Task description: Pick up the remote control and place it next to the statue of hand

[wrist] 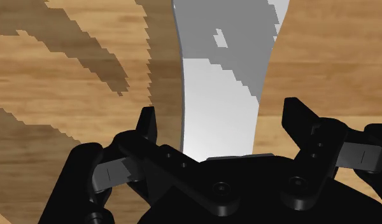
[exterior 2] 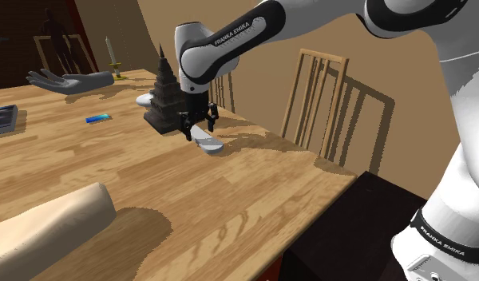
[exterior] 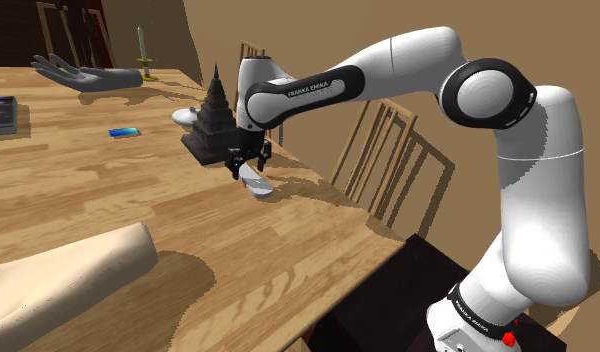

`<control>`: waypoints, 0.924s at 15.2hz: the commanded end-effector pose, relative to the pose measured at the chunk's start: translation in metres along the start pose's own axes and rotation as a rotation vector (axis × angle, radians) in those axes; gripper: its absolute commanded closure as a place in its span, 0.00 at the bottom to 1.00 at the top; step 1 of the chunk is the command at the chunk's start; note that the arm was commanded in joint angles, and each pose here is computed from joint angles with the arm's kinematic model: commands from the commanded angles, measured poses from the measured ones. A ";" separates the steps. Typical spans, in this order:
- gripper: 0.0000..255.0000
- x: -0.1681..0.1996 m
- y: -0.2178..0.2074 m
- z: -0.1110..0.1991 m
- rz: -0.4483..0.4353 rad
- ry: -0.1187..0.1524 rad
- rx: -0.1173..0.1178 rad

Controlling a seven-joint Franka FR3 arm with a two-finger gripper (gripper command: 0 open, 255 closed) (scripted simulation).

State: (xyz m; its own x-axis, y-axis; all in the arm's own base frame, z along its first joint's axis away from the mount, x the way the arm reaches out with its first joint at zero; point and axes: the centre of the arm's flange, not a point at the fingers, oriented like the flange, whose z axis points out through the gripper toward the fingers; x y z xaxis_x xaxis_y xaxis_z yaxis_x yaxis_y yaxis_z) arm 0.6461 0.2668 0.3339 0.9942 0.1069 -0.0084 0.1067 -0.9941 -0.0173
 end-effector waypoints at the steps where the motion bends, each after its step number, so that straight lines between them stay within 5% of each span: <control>1: 0.00 0.000 0.000 0.000 0.000 0.000 0.000; 4: 0.00 0.000 0.000 0.000 0.000 0.000 0.000; 5: 1.00 0.000 0.000 0.000 0.000 0.000 0.000; 14: 1.00 0.000 0.000 0.000 0.000 0.000 0.000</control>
State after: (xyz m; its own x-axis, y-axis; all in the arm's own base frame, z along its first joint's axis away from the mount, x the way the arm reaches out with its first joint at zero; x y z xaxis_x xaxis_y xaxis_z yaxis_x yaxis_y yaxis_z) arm 0.6462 0.2667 0.3337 0.9943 0.1066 -0.0081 0.1065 -0.9942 -0.0173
